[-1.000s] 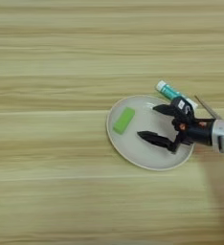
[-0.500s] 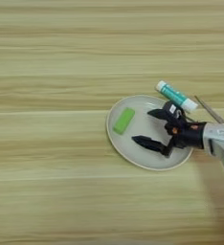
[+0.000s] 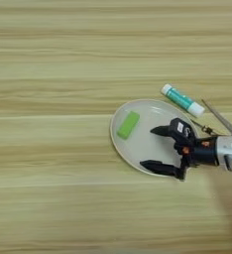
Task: Move the objects on the table
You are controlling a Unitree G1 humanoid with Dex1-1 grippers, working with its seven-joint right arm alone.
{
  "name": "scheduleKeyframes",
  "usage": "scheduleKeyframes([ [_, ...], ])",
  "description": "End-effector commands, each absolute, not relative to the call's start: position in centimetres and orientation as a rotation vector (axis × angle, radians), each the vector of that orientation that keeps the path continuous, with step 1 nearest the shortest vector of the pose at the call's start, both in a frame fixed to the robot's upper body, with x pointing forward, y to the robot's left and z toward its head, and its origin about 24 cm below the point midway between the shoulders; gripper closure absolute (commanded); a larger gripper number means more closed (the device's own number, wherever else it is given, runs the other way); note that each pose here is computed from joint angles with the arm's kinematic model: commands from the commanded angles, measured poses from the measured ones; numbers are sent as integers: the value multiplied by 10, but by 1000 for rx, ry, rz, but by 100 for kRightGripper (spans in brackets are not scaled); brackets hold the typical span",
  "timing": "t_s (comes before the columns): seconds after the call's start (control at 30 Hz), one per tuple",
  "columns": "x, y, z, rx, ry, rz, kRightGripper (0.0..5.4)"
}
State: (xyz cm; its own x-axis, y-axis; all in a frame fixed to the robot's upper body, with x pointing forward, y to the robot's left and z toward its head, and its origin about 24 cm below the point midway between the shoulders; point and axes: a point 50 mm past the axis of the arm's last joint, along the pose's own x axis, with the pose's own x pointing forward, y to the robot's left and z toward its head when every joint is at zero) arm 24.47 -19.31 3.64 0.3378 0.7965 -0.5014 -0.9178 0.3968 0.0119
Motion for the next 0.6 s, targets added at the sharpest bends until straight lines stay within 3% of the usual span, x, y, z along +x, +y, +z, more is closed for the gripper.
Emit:
scheduleKeyframes([
  [0.03, 245, -199, 58, -411, 398, 1196, 5],
  [0.6, 216, -207, 62, -455, 414, 1425, 5],
])
